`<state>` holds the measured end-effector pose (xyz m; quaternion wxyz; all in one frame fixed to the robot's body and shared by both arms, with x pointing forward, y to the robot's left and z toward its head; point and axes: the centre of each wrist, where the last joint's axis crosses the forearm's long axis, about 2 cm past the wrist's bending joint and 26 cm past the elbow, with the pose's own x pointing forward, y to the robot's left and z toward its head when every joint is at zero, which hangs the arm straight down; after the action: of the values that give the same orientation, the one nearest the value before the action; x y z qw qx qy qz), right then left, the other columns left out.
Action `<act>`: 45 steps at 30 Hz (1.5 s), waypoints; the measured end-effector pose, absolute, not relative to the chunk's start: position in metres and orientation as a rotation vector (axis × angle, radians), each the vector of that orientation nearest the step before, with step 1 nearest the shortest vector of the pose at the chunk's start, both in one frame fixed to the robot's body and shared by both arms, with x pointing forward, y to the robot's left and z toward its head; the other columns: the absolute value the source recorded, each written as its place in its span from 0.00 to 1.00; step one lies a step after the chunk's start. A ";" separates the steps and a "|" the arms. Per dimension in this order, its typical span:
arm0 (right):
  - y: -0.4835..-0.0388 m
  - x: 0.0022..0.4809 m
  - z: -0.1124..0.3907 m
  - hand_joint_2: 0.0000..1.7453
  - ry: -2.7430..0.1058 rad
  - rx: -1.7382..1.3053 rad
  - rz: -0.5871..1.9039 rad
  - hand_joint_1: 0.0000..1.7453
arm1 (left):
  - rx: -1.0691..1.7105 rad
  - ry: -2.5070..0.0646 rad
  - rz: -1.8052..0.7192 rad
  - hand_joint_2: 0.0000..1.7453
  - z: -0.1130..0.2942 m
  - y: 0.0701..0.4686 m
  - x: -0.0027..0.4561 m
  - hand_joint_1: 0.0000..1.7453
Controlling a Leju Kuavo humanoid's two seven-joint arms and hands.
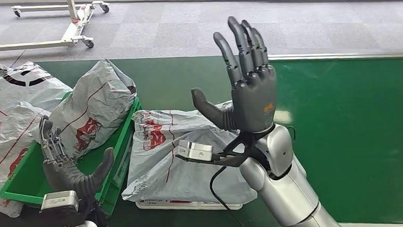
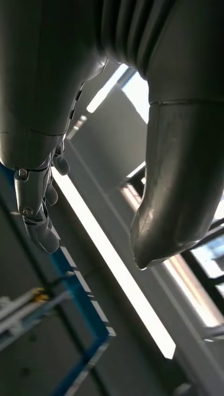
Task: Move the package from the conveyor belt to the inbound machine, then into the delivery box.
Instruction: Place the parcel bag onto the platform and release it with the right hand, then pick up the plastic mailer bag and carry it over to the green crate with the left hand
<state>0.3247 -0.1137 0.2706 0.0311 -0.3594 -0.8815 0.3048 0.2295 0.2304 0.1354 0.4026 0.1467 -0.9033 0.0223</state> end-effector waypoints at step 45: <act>-0.183 0.296 0.269 1.00 -2.608 -1.415 0.369 0.00 | -0.233 -2.039 -1.001 1.00 0.127 0.132 0.354 1.00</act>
<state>0.2961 -0.1830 0.2687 0.0756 -0.4718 -0.8698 0.1231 0.3544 0.1321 0.1270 0.4160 -0.0929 -0.8121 -0.3985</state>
